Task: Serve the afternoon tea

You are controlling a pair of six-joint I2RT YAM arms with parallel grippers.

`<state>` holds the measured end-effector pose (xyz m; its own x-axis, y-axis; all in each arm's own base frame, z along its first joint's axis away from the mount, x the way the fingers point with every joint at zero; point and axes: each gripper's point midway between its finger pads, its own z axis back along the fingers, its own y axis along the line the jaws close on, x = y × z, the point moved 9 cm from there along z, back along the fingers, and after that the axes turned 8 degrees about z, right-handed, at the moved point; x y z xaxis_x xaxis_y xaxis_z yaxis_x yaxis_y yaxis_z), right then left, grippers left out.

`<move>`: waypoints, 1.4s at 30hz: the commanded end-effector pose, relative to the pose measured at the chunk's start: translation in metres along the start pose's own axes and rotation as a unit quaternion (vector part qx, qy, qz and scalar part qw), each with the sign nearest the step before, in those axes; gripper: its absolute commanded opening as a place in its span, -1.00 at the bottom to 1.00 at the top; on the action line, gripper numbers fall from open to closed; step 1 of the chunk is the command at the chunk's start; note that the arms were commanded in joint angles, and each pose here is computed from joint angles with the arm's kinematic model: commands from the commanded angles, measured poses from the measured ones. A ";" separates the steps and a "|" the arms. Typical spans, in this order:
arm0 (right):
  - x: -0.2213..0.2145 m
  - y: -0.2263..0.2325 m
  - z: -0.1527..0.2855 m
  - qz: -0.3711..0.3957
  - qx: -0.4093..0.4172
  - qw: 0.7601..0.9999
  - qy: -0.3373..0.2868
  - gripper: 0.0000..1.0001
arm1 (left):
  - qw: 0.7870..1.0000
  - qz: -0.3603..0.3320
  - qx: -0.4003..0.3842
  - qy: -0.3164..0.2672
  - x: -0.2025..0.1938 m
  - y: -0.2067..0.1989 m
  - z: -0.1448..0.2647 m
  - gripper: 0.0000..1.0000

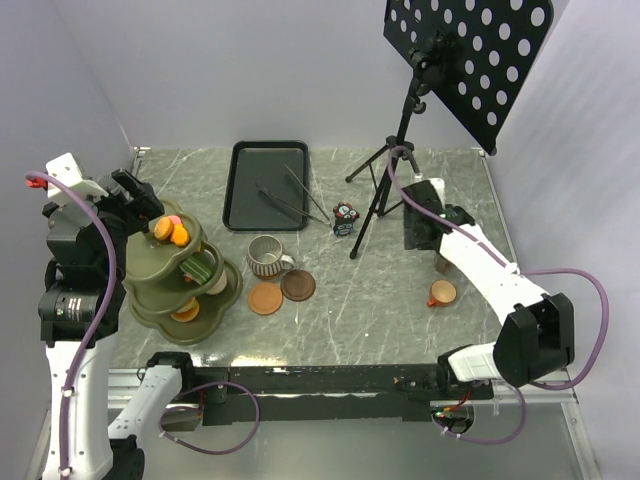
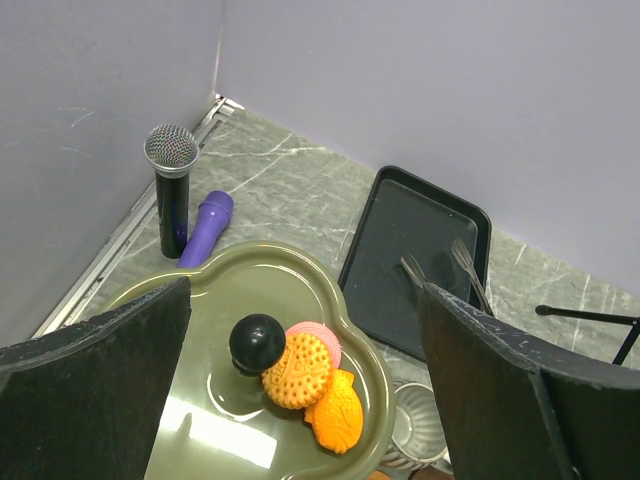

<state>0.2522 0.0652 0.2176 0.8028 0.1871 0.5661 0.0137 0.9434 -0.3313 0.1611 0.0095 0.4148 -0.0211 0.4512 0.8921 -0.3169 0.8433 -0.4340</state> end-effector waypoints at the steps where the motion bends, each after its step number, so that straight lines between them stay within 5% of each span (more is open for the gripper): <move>1: -0.006 -0.027 -0.011 -0.042 -0.056 0.997 0.015 0.33 | 1.000 0.001 -0.005 -0.021 0.010 -0.002 0.004 0.99; 18: -0.002 -0.018 -0.080 -0.062 -0.030 0.996 0.060 -0.03 | 0.999 -0.004 0.007 -0.048 0.021 0.000 0.011 0.99; 22: -0.003 -0.016 -0.087 -0.062 -0.036 0.995 0.067 -0.29 | 0.999 -0.006 0.005 -0.045 0.021 0.000 0.010 0.99; 25: -0.006 -0.015 -0.087 -0.060 -0.038 0.995 0.071 -1.00 | 0.999 -0.006 0.006 -0.046 0.021 0.000 0.011 0.99; 34: -0.004 -0.014 -0.034 -0.045 -0.014 0.999 0.017 -1.00 | 0.999 -0.003 0.002 -0.040 0.015 0.000 0.008 0.99; 42: 0.000 0.046 0.034 0.032 0.139 0.987 -0.071 -1.00 | 0.999 0.003 -0.003 -0.038 0.011 0.001 0.006 0.99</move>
<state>0.2480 0.0866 0.2062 0.7738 0.2164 0.5953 -0.0784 0.9653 -0.2490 0.1550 0.0138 0.4198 -0.0576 0.4284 0.9018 -0.3385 0.8414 -0.4213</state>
